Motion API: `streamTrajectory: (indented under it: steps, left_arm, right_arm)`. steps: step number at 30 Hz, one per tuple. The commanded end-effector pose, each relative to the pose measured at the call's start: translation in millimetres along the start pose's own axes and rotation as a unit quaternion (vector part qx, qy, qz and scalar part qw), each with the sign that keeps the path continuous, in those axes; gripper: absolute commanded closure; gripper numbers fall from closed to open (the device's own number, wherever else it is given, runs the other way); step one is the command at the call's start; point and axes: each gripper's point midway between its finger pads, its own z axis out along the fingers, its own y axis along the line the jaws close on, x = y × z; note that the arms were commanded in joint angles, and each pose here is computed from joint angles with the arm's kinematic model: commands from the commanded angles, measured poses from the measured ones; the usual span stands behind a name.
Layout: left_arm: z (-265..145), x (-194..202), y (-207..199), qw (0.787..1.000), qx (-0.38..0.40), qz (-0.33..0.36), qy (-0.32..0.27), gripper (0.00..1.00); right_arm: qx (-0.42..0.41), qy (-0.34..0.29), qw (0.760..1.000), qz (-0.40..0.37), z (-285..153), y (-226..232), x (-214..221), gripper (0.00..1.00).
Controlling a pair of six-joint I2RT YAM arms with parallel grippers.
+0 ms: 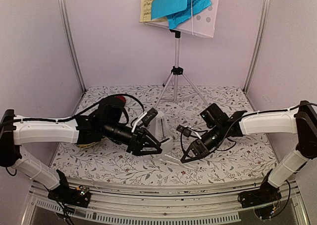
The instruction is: Pack up the instrument practice props
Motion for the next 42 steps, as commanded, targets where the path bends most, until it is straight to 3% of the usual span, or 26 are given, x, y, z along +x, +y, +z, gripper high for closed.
streamTrajectory:
  steps: [1, 6, 12, 23, 29, 33, 35, 39, 42]
  left_arm:
    - [9.8, 3.0, -12.9, 0.999, 0.038, 0.015, 0.022, 0.42]
    - [19.6, 11.7, -11.7, 0.998, 0.052, 0.010, 0.042, 0.47]
    - [22.3, 15.9, -13.9, 0.997, 0.058, 0.008, 0.051, 0.63]
    - [23.8, 20.6, -16.7, 0.997, 0.056, 0.005, 0.058, 0.83]
    - [25.5, 23.5, -17.3, 0.996, 0.057, 0.001, 0.062, 1.00]
    - [25.9, 25.9, -18.8, 0.996, 0.059, 0.000, 0.064, 1.00]
    - [24.9, 23.9, -19.6, 0.997, 0.057, 0.000, 0.057, 1.00]
    - [20.4, 7.3, -23.5, 0.998, 0.058, 0.011, 0.003, 1.00]
    - [15.8, -17.9, -21.4, 0.996, 0.042, 0.032, -0.073, 1.00]
  right_arm:
    - [-0.015, 0.003, 1.000, -0.016, 2.4, 5.6, -8.4, 0.98]
    - [-0.014, 0.004, 1.000, -0.017, 3.7, 4.6, -11.7, 0.98]
    - [-0.003, 0.003, 1.000, -0.018, 3.9, 0.8, -13.3, 0.98]
    - [0.006, 0.002, 1.000, -0.019, 5.2, -3.8, -16.6, 0.98]
    - [0.019, -0.002, 1.000, -0.023, 4.0, -6.8, -19.2, 0.98]
    - [0.026, -0.010, 0.999, -0.028, 1.1, -5.6, -23.1, 0.98]
    - [0.035, -0.020, 0.999, -0.033, -3.0, -6.3, -26.4, 0.91]
    - [0.065, -0.094, 0.993, -0.039, -37.3, -9.8, -46.4, 0.48]
    - [0.100, -0.199, 0.974, -0.033, -85.7, -15.2, -73.8, 0.27]
